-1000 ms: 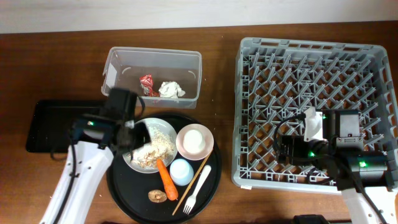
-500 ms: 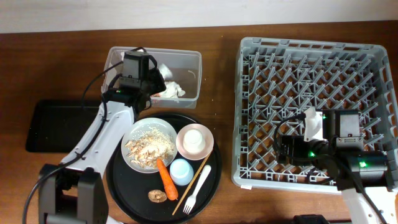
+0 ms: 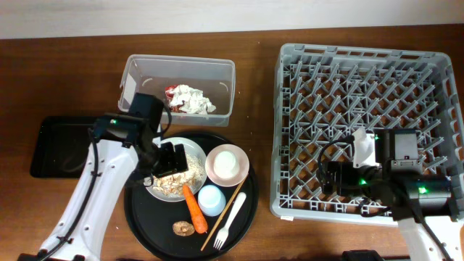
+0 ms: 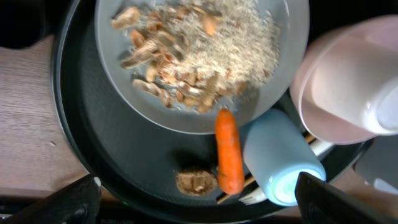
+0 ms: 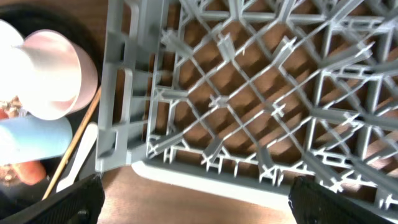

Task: Sort waste into correct bins and load items into the dishwasher rack

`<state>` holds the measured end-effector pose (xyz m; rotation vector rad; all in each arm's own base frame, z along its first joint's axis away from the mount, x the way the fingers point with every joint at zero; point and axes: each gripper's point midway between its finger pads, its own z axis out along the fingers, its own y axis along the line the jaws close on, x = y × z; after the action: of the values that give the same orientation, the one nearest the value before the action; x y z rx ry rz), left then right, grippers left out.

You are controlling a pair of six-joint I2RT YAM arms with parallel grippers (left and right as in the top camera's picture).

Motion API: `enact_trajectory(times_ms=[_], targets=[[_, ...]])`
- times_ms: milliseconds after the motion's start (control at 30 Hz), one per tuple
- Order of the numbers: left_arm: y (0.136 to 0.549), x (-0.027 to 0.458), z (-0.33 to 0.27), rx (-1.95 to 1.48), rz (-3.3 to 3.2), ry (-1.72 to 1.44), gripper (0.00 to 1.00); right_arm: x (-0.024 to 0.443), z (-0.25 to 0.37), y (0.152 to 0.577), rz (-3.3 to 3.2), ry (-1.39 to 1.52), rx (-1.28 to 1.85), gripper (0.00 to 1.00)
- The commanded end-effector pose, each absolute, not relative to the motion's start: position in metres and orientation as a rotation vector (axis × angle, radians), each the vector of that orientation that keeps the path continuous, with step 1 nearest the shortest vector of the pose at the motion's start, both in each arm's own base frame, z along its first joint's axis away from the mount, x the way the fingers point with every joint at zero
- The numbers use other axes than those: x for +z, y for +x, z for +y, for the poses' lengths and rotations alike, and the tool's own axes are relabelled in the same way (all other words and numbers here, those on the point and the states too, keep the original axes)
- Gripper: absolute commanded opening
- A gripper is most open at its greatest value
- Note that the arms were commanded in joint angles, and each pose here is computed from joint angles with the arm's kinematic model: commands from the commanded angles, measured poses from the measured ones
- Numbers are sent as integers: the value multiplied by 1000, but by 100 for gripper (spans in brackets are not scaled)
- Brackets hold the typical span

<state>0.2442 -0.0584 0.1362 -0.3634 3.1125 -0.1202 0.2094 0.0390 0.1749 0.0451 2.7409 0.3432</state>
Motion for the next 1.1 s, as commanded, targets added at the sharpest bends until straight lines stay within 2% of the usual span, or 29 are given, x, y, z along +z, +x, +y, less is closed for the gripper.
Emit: enact_trajectory(times_ms=[0,233,367,400,433,500,567,800,1067], targets=[[247,137,-23,-79,3071,-535,99,174,46,207,2796,21,390,98],[242,136,65,-57,2901,-1090,99,212,131,240,2874,-392,360,98],[238,136,77,-55,2873,-1163,100,194,196,255,2914,-636,278,98],[238,136,78,-55,2872,-1163,99,192,211,260,2893,-673,303,98],[239,136,78,-56,2869,-1162,99,198,248,269,2804,-715,498,98],[239,136,78,-56,2868,-1161,99,205,269,279,2727,-731,624,98],[239,136,78,-56,2868,-1161,99,197,267,291,2760,-593,556,98],[239,136,78,-55,2868,-1160,99,126,292,287,2829,-646,163,99],[241,136,79,-56,2861,-1158,100,84,293,294,2883,-625,39,98]])
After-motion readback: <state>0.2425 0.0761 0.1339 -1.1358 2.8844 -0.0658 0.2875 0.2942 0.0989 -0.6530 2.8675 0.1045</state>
